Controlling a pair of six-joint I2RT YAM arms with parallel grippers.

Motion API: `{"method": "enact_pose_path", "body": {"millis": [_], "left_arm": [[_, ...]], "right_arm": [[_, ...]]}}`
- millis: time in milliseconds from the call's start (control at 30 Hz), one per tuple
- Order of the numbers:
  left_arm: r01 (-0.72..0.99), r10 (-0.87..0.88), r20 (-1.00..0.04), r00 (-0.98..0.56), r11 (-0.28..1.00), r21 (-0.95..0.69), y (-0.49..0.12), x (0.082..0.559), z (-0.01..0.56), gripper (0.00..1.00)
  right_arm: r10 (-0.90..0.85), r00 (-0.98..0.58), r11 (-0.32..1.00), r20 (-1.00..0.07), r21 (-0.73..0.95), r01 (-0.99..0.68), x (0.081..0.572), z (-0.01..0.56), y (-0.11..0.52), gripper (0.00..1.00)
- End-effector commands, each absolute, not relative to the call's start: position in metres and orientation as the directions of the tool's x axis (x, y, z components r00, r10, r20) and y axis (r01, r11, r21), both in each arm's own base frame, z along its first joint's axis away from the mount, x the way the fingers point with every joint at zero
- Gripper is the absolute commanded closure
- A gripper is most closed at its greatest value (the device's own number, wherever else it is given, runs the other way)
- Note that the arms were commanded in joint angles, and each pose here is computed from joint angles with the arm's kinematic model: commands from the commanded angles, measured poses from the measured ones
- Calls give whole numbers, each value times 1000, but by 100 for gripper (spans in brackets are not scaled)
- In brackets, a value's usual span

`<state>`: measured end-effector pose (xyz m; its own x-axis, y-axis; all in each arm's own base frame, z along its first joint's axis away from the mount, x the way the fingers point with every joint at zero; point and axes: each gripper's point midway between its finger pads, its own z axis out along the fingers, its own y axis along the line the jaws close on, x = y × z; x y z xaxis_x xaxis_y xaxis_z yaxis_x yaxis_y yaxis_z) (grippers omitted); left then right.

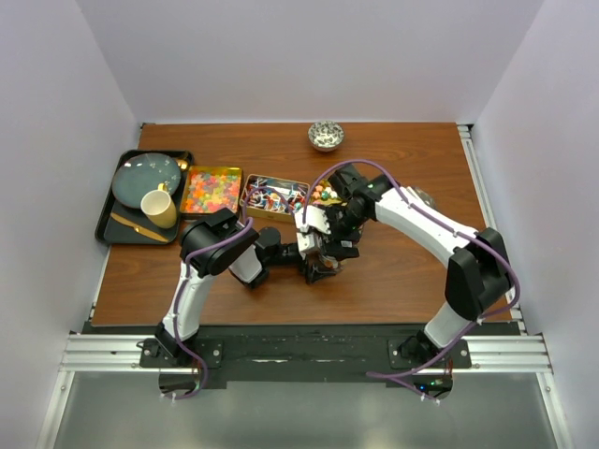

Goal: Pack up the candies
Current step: Screw the bottle lid onto the packing bottle.

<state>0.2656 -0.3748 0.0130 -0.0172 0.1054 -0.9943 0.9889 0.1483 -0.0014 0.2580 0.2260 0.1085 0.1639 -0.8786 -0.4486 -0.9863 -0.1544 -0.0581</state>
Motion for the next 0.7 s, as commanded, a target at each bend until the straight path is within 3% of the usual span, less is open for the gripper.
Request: {"method": "enact_pose_path", "body": {"millis": [0, 200, 300, 400, 567, 667], "left_arm": [[969, 243, -951, -189, 206, -140, -356, 258, -40, 100], [968, 249, -950, -190, 208, -140, -355, 258, -41, 100], [968, 252, -948, -192, 208, -141, -354, 257, -42, 100], [969, 252, -949, -188, 204, -137, -355, 257, -42, 100], [970, 252, -949, -191, 193, -144, -356, 255, -43, 100], [971, 248, -950, -189, 195, -142, -356, 256, -42, 100]], "right_arm": [[-907, -208, 153, -366, 172, -973, 221, 76, 211, 19], [-818, -447, 414, -363, 168, -895, 222, 71, 210, 18], [-788, -489, 456, -374, 181, -872, 220, 79, 212, 11], [-774, -469, 451, -426, 150, -880, 228, 98, 216, 2], [-733, -443, 428, -516, 157, -890, 248, 139, 223, 1], [-773, -328, 318, -542, 117, -941, 255, 150, 220, 1]]}}
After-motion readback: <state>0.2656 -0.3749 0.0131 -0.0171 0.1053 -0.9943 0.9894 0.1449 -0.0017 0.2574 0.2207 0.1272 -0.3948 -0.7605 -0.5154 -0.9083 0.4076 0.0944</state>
